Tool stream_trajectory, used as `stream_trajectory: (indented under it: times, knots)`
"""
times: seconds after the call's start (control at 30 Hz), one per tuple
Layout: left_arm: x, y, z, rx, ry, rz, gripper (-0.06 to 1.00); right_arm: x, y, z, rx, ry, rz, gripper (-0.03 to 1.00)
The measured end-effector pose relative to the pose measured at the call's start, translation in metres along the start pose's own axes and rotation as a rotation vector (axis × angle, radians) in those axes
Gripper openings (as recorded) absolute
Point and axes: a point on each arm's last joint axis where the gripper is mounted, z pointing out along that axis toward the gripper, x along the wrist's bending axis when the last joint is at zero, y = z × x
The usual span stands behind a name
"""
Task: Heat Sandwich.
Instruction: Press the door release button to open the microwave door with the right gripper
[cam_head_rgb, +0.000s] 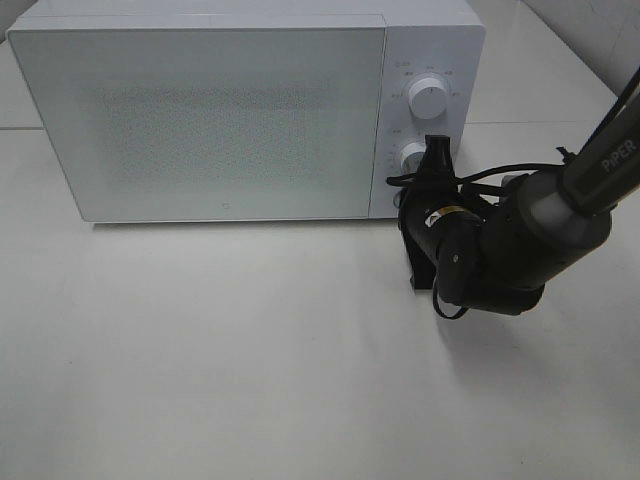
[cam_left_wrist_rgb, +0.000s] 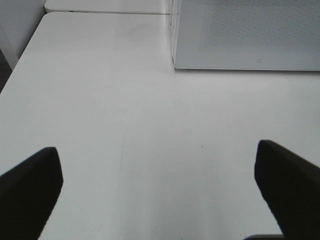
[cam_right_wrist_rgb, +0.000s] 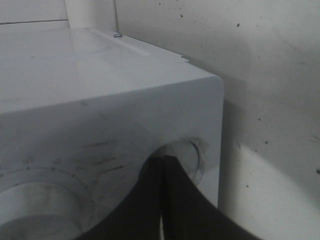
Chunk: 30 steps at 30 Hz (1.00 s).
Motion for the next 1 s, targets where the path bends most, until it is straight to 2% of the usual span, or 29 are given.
stream_trajectory:
  times: [0.13, 0.37, 1.0]
  knots:
    - [0.000, 0.000, 0.000, 0.000, 0.000, 0.000, 0.99, 0.001, 0.000, 0.007, -0.008, -0.003, 0.000, 0.01]
    - [0.000, 0.000, 0.000, 0.000, 0.000, 0.000, 0.99, 0.003, 0.001, 0.018, -0.008, -0.074, -0.026, 0.01]
    - [0.000, 0.000, 0.000, 0.000, 0.000, 0.000, 0.99, 0.003, 0.000, 0.019, -0.008, -0.092, -0.032, 0.01]
